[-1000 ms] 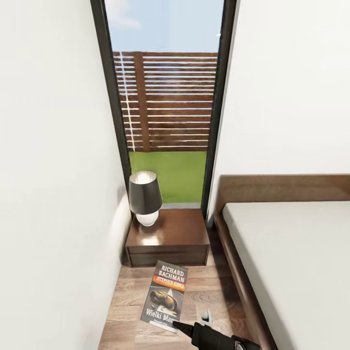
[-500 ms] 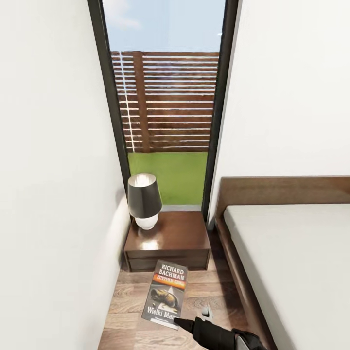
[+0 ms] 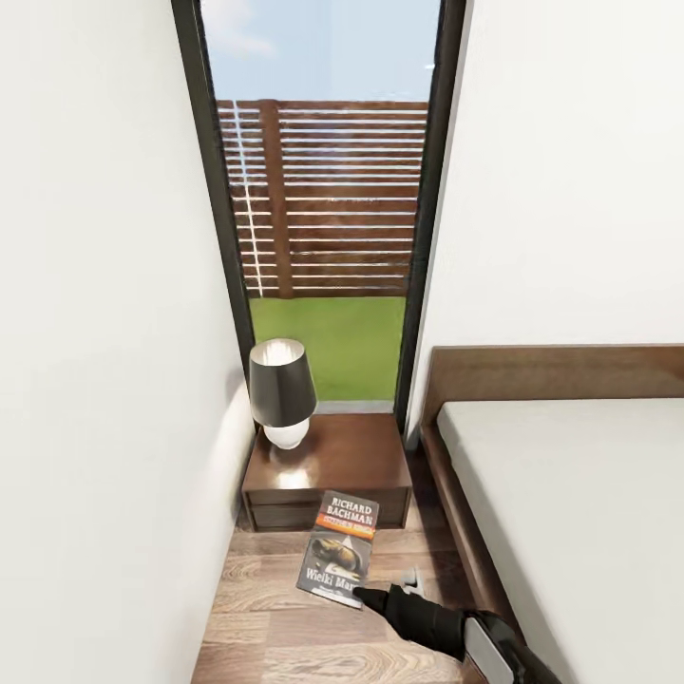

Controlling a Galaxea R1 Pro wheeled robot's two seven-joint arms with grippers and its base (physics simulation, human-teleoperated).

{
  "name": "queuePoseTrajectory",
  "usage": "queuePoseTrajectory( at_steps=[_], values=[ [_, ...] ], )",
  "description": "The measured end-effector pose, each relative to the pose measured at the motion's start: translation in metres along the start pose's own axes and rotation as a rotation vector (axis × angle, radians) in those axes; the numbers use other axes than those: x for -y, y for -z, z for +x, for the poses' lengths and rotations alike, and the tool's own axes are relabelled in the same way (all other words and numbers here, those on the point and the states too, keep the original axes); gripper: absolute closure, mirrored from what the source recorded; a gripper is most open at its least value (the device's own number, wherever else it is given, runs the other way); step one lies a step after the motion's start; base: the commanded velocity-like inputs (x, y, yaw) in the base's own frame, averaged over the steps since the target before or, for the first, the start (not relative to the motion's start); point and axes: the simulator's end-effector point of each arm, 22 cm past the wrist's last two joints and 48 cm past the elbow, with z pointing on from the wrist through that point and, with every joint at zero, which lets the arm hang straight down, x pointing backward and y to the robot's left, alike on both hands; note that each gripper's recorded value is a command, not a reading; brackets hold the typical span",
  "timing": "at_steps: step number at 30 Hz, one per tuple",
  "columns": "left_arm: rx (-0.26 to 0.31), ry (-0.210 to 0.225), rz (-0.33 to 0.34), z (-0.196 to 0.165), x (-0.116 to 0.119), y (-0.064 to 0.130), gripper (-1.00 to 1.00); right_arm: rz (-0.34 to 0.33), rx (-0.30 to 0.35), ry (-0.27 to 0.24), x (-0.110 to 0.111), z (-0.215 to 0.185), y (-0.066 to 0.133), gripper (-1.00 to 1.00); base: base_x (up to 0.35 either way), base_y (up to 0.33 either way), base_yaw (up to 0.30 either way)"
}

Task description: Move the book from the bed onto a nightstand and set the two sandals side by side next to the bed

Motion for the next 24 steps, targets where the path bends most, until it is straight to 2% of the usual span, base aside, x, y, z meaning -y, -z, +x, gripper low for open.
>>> queuePoseTrajectory(
  at_steps=[7, 16, 24],
  values=[
    [0.000, 0.000, 0.000, 0.000, 0.000, 0.000, -1.00, 0.032, 0.055, -0.035, 0.002, -0.034, 0.006, 1.00, 0.001, 0.000, 0.000],
    [0.000, 0.000, 0.000, 0.000, 0.000, 0.000, -1.00, 0.086, 0.090, -0.023, 0.001, -0.068, 0.008, 1.00, 0.000, 0.000, 0.000],
    [-0.002, 0.000, 0.000, 0.000, 0.000, 0.000, -1.00, 0.107, 0.099, -0.014, 0.001, -0.078, 0.008, 1.00, 0.038, 0.017, 0.000]
  ],
)
